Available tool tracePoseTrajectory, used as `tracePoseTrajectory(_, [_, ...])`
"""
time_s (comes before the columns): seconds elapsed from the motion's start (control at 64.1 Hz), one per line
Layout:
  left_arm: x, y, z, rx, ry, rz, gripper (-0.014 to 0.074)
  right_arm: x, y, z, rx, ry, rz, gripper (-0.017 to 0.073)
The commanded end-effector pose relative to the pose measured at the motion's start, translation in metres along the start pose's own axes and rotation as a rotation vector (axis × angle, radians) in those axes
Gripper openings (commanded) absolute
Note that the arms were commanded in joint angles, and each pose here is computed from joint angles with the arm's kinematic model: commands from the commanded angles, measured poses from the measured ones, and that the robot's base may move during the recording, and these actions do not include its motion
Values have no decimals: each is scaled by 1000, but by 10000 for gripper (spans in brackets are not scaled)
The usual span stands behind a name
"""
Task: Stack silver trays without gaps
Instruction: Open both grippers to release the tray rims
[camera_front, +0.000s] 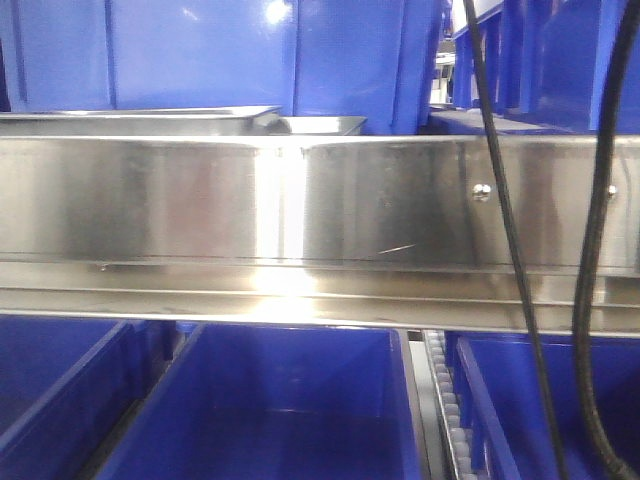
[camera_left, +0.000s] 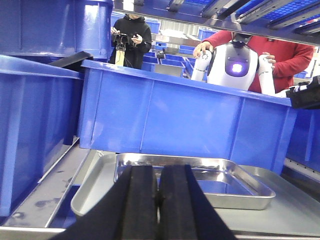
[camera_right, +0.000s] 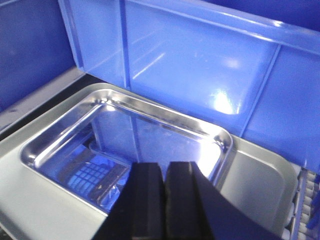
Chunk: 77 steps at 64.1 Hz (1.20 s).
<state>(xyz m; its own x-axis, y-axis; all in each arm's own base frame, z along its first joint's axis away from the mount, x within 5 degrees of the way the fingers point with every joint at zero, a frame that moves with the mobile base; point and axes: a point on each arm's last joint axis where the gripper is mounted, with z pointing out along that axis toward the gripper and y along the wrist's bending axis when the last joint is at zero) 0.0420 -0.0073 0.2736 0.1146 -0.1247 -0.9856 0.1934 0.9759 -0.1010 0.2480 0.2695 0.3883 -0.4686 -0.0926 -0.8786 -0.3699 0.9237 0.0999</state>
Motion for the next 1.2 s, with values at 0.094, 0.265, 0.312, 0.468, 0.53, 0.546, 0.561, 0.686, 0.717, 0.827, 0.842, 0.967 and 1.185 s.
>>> tracePoseTrajectory(0.094, [-3, -1, -1, 9, -22, -1, -6, -9, 8, -38, -123, -110, -99, -84])
tracePoseTrajectory(0.265, [-3, -1, -1, 9, -22, -1, -6, 9, -3, -86, -286, -205, -141, -84])
tracePoseTrajectory(0.312, [-3, -1, -1, 9, -22, -1, -6, 18, -10, -96, -322, -224, -146, -84])
tracePoseTrajectory(0.468, [-3, -1, -1, 9, -22, -1, -6, 63, -40, -133, -452, -293, -154, -84])
tracePoseTrajectory(0.53, [-3, -1, -1, 9, -22, -1, -6, 83, -53, -143, -496, -326, -152, -84])
tracePoseTrajectory(0.546, [-3, -1, -1, 9, -22, -1, -6, 89, -58, -146, -503, -335, -150, -84])
tracePoseTrajectory(0.561, [-3, -1, -1, 9, -22, -1, -6, 92, -61, -149, -512, -351, -147, -84])
tracePoseTrajectory(0.686, [-3, -1, -1, 9, -22, -1, -6, 122, -94, -168, -507, -458, -98, -84])
tracePoseTrajectory(0.717, [-3, -1, -1, 9, -22, -1, -6, 129, -102, -172, -489, -482, -84, -84])
tracePoseTrajectory(0.827, [-3, -1, -1, 9, -22, -1, -6, 148, -124, -186, -409, -559, -48, -84])
tracePoseTrajectory(0.842, [-3, -1, -1, 9, -22, -1, -6, 151, -127, -186, -394, -566, -45, -84])
tracePoseTrajectory(0.967, [-3, -1, -1, 9, -22, -1, -6, 171, -142, -197, -310, -655, -16, -84])
tracePoseTrajectory(1.185, [-3, -1, -1, 9, -22, -1, -6, 204, -159, -202, -137, -755, 13, -84])
